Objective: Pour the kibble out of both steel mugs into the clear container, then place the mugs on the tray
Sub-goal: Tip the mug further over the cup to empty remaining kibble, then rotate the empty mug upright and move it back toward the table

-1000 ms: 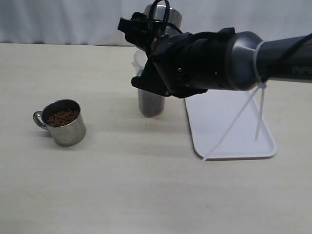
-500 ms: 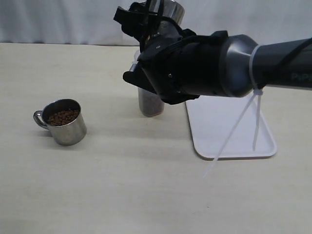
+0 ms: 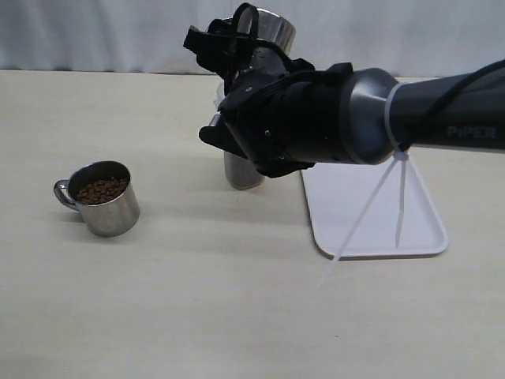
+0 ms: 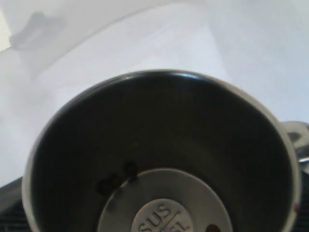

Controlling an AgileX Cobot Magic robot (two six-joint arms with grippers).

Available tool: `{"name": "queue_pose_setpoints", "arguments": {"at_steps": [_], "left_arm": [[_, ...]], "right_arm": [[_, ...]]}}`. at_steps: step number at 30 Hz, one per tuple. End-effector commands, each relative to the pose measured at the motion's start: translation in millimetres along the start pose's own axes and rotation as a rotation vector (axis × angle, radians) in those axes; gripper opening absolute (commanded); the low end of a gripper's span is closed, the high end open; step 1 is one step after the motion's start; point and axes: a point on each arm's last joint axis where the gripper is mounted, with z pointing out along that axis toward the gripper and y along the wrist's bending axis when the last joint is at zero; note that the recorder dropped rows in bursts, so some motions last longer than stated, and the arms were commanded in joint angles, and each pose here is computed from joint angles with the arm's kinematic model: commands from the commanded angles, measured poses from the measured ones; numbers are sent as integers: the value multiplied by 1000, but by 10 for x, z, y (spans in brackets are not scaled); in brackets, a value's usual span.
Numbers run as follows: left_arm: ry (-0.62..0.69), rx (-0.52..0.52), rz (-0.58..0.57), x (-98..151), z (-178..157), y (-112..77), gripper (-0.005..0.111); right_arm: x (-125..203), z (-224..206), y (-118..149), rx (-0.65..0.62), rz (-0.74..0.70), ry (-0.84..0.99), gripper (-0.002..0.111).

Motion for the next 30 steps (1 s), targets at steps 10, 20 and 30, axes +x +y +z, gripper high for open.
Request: {"name": "queue_pose_setpoints", "arguments": {"at_steps": [10, 20, 30], "left_arm": [[-5, 2, -5, 5, 2, -2, 0], [-5, 2, -5, 5, 2, -2, 0], [-5, 2, -5, 5, 2, -2, 0]], "right_arm": [[74, -56, -62, 23, 140, 18, 5], [210, -45, -40, 46, 473, -9, 5], [1056, -181, 309, 126, 1161, -401, 5]]}}
